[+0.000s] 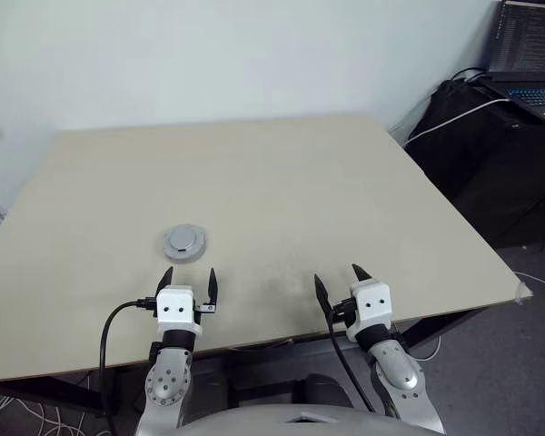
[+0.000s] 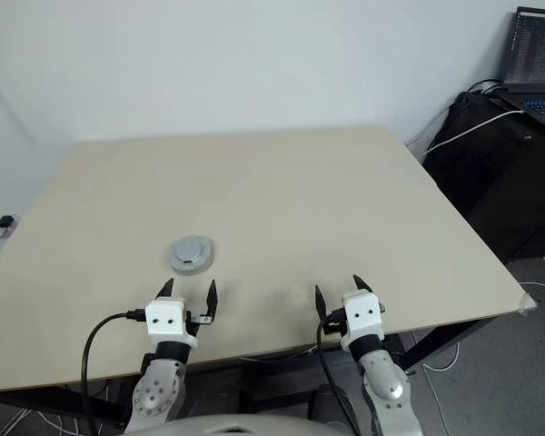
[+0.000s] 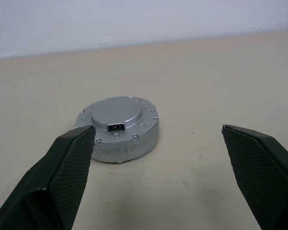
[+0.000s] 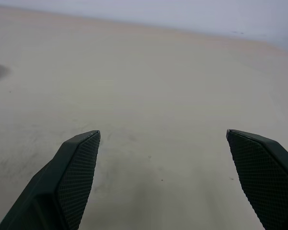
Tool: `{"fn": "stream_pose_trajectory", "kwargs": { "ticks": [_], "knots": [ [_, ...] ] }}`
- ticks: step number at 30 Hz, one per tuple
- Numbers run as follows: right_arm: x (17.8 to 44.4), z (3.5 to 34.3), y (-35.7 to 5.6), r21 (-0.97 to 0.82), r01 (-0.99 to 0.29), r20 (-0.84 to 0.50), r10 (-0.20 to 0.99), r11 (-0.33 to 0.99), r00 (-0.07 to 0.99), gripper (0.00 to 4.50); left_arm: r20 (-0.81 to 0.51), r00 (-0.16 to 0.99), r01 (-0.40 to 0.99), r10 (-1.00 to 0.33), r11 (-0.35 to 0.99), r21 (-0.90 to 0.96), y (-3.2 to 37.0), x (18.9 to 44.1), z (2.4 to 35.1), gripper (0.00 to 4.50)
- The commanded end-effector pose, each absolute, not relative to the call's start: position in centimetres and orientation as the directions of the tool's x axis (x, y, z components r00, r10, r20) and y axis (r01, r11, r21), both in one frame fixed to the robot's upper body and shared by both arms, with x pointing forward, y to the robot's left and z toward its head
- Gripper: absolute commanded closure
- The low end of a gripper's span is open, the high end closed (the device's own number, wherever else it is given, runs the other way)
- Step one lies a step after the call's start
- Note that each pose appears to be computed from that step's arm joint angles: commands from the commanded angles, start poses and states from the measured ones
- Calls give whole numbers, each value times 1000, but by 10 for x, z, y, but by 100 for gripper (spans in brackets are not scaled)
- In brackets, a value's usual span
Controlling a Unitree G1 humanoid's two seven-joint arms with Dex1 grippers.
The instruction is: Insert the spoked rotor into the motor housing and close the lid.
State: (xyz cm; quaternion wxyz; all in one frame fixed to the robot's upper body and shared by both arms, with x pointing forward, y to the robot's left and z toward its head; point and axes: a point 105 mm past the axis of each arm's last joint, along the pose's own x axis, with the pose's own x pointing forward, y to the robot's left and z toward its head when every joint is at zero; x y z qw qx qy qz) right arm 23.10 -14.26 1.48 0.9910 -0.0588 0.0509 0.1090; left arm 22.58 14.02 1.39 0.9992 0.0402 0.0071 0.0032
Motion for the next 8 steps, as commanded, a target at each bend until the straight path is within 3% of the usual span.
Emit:
{"fn": "stream_pose_trajectory", "kwargs": {
  "ticks": [1,8],
  "knots": [
    [235,22,-146,-107,-214,-70,208,971,976,0,53,999,-6,2,997,75,137,231,32,3],
    [236,21,-146,-100,-220,-67,214,970,975,0,55,998,-8,4,997,76,137,231,35,3]
  ]
}}
